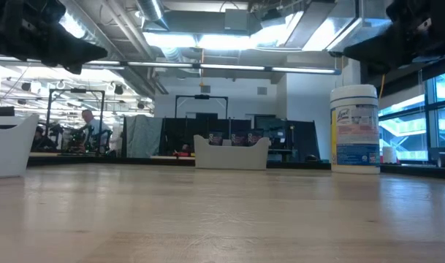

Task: Pick & Place Travel size toiletries
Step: Return to Home Position

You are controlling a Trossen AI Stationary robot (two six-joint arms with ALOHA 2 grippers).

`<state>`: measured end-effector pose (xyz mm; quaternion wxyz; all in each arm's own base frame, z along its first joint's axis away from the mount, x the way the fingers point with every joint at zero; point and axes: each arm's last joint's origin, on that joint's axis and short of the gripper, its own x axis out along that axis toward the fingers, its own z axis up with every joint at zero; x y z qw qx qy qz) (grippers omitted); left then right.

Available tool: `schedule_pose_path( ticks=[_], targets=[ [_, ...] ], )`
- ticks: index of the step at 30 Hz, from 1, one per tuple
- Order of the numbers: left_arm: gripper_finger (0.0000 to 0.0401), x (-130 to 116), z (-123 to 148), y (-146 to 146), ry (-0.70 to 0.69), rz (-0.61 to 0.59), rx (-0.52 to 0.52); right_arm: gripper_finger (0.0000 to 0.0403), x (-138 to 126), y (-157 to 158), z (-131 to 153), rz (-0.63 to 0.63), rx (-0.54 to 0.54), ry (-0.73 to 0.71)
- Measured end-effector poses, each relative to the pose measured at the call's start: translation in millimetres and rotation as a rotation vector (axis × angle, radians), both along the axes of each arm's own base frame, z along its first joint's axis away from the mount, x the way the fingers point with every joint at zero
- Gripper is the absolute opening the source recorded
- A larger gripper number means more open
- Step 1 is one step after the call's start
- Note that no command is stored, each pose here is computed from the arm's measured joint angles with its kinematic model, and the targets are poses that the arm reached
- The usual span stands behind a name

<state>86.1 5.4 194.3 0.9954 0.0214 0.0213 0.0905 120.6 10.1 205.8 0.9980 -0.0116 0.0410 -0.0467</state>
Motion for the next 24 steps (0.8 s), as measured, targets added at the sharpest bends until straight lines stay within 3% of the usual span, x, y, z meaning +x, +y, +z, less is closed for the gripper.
schedule_pose_path(
  ticks=[14,24],
  targets=[
    [0.0003,-1,-7,0,0.084,0.001,0.024,0.0000,-12,-2,-26,-0.018,0.022,0.042],
    [0.0003,-1,-10,1,0.113,0.017,0.027,0.0011,-15,-3,-37,-0.036,0.114,0.135]
  ],
)
